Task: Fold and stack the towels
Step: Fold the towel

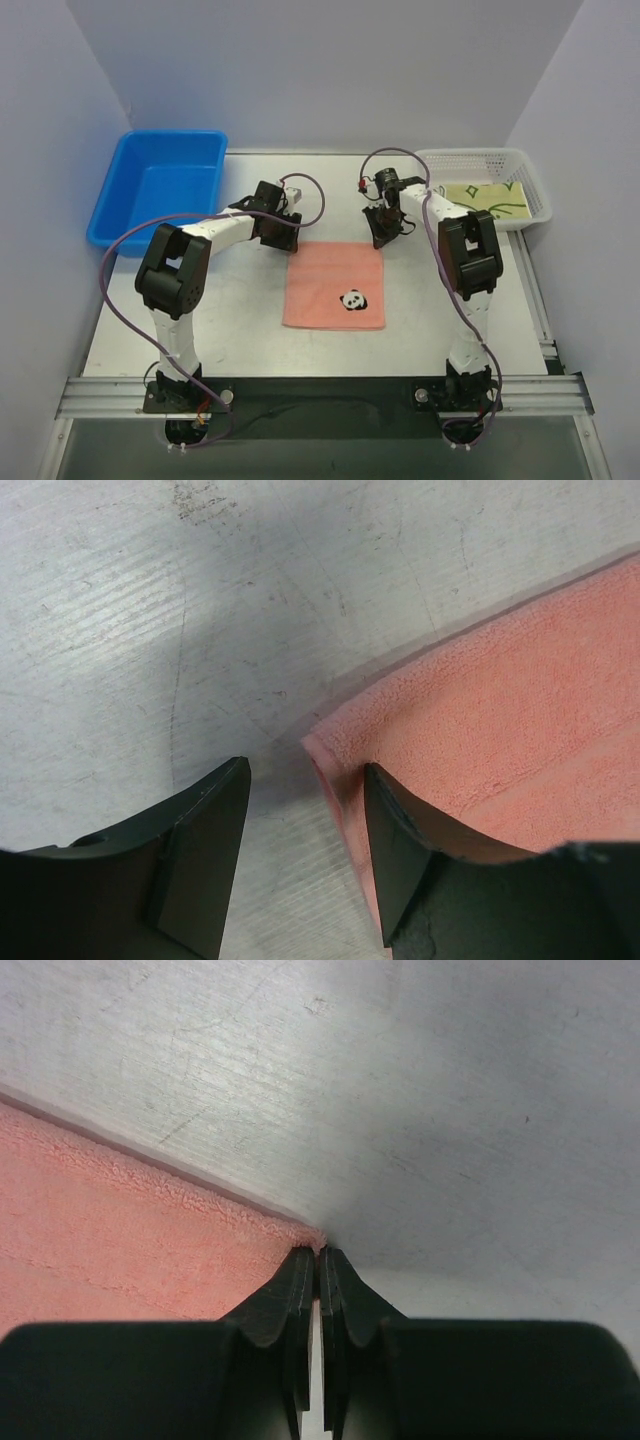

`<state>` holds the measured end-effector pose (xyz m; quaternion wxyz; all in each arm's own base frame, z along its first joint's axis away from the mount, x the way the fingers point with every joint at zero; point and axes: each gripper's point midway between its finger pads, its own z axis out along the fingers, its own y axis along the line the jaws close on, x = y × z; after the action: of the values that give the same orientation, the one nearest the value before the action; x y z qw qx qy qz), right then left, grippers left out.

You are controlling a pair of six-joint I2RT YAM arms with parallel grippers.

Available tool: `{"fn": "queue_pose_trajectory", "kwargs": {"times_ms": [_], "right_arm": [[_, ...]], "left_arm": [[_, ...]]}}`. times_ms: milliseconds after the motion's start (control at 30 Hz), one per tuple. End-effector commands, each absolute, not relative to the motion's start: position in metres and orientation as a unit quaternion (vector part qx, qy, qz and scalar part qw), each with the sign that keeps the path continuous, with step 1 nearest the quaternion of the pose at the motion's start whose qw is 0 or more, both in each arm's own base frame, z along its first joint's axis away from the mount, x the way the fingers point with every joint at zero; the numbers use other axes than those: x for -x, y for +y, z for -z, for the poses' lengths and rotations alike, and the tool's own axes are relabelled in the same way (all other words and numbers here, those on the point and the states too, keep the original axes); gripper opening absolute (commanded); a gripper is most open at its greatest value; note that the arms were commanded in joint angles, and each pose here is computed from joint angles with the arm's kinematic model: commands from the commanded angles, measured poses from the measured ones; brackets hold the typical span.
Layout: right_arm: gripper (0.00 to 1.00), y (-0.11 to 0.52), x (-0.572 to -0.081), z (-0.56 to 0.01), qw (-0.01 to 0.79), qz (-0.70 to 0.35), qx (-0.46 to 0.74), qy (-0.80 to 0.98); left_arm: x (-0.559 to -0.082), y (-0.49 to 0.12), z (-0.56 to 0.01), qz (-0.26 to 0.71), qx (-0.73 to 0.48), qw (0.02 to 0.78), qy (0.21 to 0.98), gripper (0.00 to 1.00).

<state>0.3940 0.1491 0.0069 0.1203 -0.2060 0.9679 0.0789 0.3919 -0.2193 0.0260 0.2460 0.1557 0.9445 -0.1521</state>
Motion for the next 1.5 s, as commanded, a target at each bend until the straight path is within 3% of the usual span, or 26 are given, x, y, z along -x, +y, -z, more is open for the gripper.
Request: {"fn": "queue_pose_trajectory", "kwargs": {"times_ms": [0,233,367,633,767,1200,1467], "right_arm": [[0.00,0.129,-0.350,0.026,0.020,-0.030,0.231,0.972],[0.00,0.132,-0.349,0.026,0.019,-0.027,0.244,0.969],[0.00,0.134,-0.348,0.026,0.019,-0.027,0.249,0.968],[0.00,0.135,-0.349,0.024,0.023,-0.025,0.255,0.966],[0.00,0.136,-0.350,0.024,0.024,-0.025,0.257,0.966],[0.00,0.135,-0.347,0.023,0.023,-0.025,0.261,0.965],[0.00,0.131,-0.346,0.023,0.022,-0.019,0.261,0.965]], "left_arm": [[-0.401,-0.217,-0.042,0.162,-0.145,0.269,0.938,0.61],[-0.420,-0.223,-0.036,0.165,-0.150,0.268,0.937,0.61],[-0.419,-0.224,-0.019,0.163,-0.154,0.245,0.943,0.55],[-0.407,-0.230,-0.008,0.168,-0.169,0.221,0.946,0.55],[-0.409,-0.228,-0.008,0.158,-0.168,0.226,0.946,0.43],[-0.409,-0.237,0.010,0.157,-0.168,0.204,0.952,0.44],[-0.394,-0.225,0.022,0.141,-0.168,0.174,0.960,0.38]]}}
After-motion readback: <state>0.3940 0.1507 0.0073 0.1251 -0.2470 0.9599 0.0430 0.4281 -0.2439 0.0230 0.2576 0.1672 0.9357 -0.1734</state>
